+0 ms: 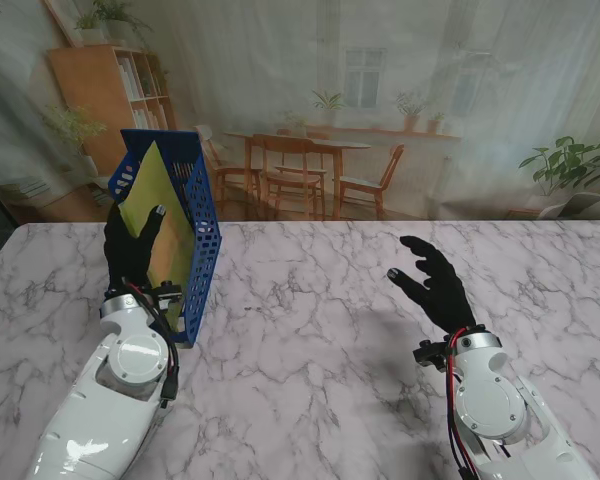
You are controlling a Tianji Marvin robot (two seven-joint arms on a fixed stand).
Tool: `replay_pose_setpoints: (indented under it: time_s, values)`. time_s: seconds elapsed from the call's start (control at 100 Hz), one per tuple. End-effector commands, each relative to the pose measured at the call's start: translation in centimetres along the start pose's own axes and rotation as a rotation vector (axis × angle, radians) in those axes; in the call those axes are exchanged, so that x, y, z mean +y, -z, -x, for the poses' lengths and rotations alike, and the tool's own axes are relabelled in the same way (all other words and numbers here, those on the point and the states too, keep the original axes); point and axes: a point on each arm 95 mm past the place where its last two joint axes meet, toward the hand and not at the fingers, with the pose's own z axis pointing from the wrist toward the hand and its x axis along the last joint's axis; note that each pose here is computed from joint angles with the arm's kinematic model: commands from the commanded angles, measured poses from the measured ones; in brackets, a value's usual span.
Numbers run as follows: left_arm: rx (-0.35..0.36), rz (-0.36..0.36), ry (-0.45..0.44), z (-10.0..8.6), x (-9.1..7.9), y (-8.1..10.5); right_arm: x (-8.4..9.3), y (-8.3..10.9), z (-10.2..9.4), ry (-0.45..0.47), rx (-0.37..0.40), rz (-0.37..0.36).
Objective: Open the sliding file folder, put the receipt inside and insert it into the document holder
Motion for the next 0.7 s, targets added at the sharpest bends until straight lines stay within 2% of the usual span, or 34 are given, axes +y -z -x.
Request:
replay_pose_setpoints:
  time_s: [0.0,0.27,0.39,0.54,0.69]
  values:
    - [0.071,0.010,0.005,-2.5,-1.3,-1.7,-0.1,0.1,0.2,0.000,-0.007,-0.004]
    - [0.242,0.093,-0.028,-9.5,-4.7,-4.8,-0.2,-0.1,0.2,0.000,-0.009,-0.009]
    - [0.291,0.120,-0.028,-12.1,-5.7,-5.6,-0.3,-0.1,0.2,0.001,-0.010,-0.012]
    - [0.321,0.165,-0.017,-14.7,-6.2,-6.0,-0.4,-0.2,0.1,0.000,-0.011,-0.014]
    - [0.341,0.245,-0.008,-16.8,-5.5,-5.3,-0.4,-0.2,0.1,0.000,-0.011,-0.015]
